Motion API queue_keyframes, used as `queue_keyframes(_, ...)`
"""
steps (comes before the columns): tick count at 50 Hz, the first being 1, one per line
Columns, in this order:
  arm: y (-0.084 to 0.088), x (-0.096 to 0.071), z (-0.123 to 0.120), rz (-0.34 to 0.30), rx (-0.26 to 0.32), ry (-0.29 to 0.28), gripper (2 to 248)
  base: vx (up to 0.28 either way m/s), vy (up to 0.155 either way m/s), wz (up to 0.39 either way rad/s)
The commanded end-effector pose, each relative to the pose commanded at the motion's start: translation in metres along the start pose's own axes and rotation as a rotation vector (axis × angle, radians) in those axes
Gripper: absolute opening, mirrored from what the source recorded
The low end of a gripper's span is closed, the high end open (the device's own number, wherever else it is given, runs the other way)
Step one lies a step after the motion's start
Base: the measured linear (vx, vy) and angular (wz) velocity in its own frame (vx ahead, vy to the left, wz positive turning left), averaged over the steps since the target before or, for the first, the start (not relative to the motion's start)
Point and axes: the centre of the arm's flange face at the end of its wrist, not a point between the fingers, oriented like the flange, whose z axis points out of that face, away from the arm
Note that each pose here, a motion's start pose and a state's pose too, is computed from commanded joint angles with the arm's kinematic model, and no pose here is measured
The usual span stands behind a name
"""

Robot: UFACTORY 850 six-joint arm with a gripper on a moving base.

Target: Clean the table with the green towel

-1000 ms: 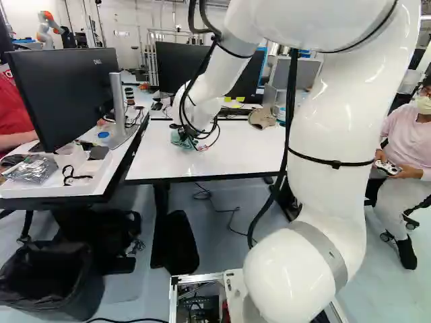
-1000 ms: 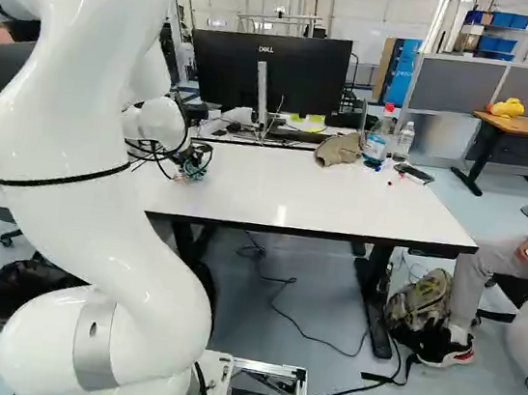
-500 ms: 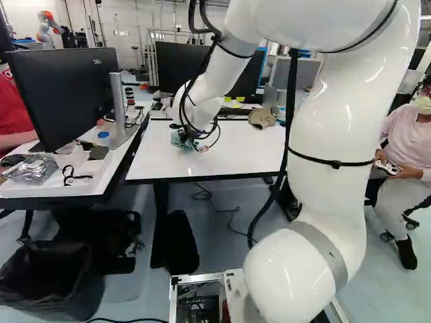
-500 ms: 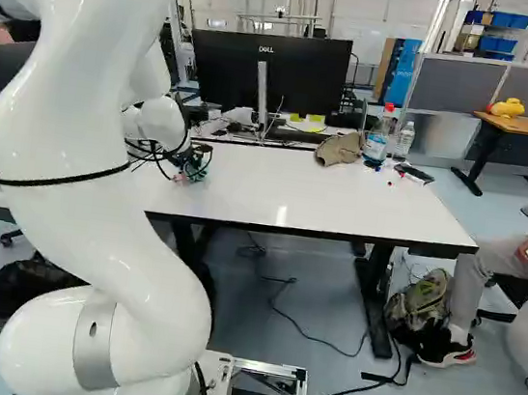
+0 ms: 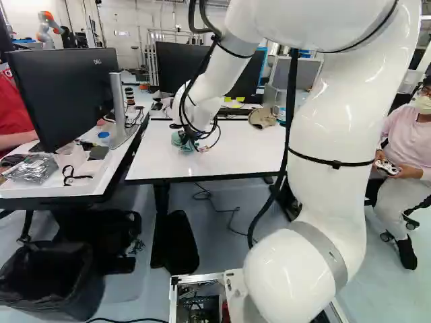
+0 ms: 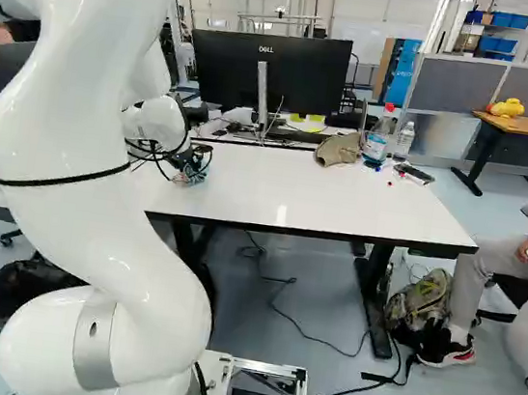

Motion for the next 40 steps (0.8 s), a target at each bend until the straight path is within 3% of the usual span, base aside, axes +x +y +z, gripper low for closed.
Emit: queue_keyframes(40,0.058,-0.015,-0.014,0.09,-0.072,-0.004,48,0.0,0.0,0.0)
